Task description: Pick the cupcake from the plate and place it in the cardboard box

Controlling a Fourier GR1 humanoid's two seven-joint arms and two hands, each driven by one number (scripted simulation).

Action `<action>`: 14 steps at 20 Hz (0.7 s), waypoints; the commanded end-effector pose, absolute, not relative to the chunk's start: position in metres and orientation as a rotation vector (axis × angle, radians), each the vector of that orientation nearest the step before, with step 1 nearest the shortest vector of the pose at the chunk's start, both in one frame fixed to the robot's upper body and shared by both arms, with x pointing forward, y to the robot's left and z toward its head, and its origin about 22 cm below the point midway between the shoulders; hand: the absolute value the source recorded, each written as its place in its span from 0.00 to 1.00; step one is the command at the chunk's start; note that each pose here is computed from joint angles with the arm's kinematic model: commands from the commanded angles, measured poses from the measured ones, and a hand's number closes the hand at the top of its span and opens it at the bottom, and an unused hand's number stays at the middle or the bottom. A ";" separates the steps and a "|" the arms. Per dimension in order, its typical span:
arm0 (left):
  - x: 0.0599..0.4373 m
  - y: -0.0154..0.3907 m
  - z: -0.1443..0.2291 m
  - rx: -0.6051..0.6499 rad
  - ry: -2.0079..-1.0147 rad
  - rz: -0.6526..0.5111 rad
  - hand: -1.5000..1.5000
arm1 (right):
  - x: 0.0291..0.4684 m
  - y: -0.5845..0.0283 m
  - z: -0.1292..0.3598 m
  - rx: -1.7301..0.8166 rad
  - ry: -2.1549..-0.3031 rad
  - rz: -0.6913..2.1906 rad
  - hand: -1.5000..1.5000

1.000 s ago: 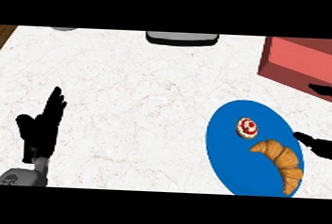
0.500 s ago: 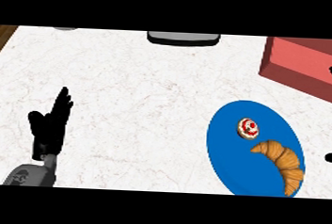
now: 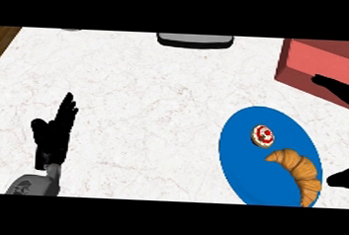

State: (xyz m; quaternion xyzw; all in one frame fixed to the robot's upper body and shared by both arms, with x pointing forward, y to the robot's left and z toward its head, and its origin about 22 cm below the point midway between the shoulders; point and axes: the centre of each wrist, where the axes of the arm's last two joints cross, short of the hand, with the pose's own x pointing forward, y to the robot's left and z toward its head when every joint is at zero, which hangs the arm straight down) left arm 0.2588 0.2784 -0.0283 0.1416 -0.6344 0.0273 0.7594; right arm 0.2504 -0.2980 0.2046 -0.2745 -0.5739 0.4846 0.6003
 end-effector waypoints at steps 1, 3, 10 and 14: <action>0.264 0.278 -0.009 0.305 -1.396 0.058 0.50 | 0.251 -0.280 0.202 -0.666 -1.204 1.182 0.00; 0.269 0.279 -0.014 0.313 -1.376 0.061 0.50 | 0.256 -0.264 0.186 -0.682 -1.150 1.203 0.00; 0.267 0.281 -0.024 0.291 -1.383 0.048 0.50 | 0.263 -0.237 0.184 -0.638 -1.088 1.204 0.00; 0.251 0.277 -0.031 0.302 -1.376 0.075 0.50 | 0.253 -0.216 0.172 -0.650 -1.090 1.194 0.00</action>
